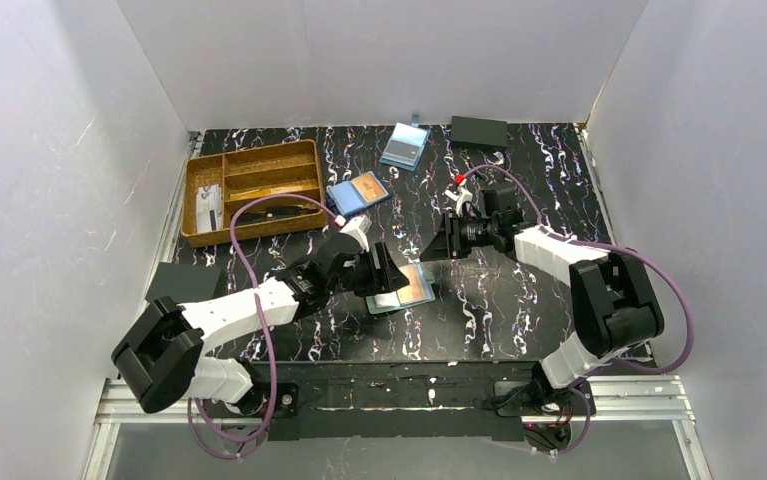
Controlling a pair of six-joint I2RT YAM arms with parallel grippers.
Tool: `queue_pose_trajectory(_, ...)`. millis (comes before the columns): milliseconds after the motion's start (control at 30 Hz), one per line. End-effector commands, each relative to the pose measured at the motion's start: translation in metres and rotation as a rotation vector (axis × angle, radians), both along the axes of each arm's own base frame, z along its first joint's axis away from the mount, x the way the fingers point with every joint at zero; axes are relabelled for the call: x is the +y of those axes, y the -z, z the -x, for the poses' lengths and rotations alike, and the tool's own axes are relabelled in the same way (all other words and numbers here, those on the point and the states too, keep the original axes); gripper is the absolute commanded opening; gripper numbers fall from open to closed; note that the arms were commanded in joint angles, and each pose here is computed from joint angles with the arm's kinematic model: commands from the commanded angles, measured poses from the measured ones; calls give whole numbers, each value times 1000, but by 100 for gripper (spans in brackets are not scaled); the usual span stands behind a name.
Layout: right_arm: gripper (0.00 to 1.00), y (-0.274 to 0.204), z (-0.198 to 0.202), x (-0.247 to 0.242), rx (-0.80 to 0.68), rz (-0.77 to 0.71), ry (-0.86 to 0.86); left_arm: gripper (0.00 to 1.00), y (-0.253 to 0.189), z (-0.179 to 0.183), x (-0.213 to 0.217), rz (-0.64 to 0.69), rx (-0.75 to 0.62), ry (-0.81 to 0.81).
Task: Take the credit cards out of the card holder
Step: Remove the credit card from the card holder.
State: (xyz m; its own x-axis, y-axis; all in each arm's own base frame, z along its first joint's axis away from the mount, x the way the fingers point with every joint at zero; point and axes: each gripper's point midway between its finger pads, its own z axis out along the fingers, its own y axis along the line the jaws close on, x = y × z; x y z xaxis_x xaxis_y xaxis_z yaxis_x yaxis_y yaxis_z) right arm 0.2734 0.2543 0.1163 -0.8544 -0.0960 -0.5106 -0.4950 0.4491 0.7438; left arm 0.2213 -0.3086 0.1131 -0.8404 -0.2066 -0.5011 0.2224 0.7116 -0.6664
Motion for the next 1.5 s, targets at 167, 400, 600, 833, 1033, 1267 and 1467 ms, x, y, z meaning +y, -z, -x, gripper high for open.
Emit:
queue_pose_trajectory(167,35,-1,9,8,-58,-62,-43,57,-4,1,6,110,-15,-57)
queue_pose_trajectory(400,35,4,16,16,-67,-58,-109,56,-6,2,6,174,20,-90)
queue_pose_trajectory(600,36,7,21,19,-44,-65,-118,54,-5,-6,3,214,58,-128)
queue_pose_trajectory(833,36,16,21,23,-16,-52,-97,50,8,-13,0,194,87,-145)
queue_pose_trajectory(1033,36,34,16,19,10,9,-52,45,20,-20,-4,157,93,-139)
queue_pose_trajectory(1267,36,54,14,15,55,66,-34,39,58,-23,3,77,154,-177)
queue_pose_trajectory(1467,38,66,13,12,89,102,-28,41,70,-25,0,46,166,-164)
